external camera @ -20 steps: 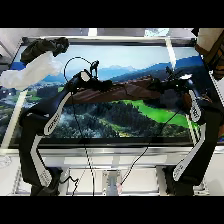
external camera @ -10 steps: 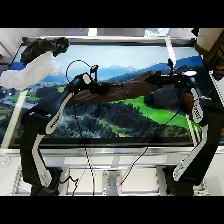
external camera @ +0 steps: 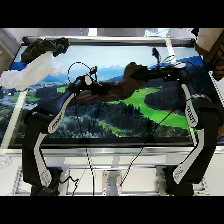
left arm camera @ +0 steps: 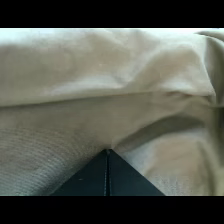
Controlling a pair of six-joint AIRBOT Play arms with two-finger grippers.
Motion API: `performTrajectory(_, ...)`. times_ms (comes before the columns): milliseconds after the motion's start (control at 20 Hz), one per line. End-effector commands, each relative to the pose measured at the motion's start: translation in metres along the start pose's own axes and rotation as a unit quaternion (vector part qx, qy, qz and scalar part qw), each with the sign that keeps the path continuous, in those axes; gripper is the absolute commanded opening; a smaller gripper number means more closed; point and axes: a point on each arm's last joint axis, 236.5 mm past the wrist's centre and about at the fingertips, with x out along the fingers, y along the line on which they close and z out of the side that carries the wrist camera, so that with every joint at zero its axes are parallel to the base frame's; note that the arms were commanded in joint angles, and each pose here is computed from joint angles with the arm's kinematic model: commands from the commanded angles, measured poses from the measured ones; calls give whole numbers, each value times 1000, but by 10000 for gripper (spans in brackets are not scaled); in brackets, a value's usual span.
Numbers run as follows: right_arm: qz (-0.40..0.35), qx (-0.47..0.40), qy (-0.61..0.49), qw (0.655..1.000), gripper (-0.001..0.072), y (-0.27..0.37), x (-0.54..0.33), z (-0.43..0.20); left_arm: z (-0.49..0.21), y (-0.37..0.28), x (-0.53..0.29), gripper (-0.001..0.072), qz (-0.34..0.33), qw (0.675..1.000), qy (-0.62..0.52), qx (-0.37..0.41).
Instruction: Fold the shirts.
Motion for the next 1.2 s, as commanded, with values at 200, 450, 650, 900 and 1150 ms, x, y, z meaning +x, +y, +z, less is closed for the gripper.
performTrajectory(200, 0, -81, -30, 996, 27, 73, 84, 27, 35, -46, -42, 13, -41, 997, -34, 56)
performTrajectory(450, -28, -90, -24, 995, 27, 90, 129, 18, 99, -18, -149, 13, 106, 972, -115, 176)
performTrajectory(650, -59, -105, -48, 992, 27, 92, 157, 20, 123, 38, -242, 13, 260, 931, -144, 210)
performTrajectory(900, -98, -123, -57, 986, 27, 92, 183, 14, 132, 59, -296, 13, 281, 926, -172, 182)
performTrajectory(1150, -107, -128, -84, 982, 27, 96, 192, 22, 125, 67, -299, 13, 291, 926, -155, 184)
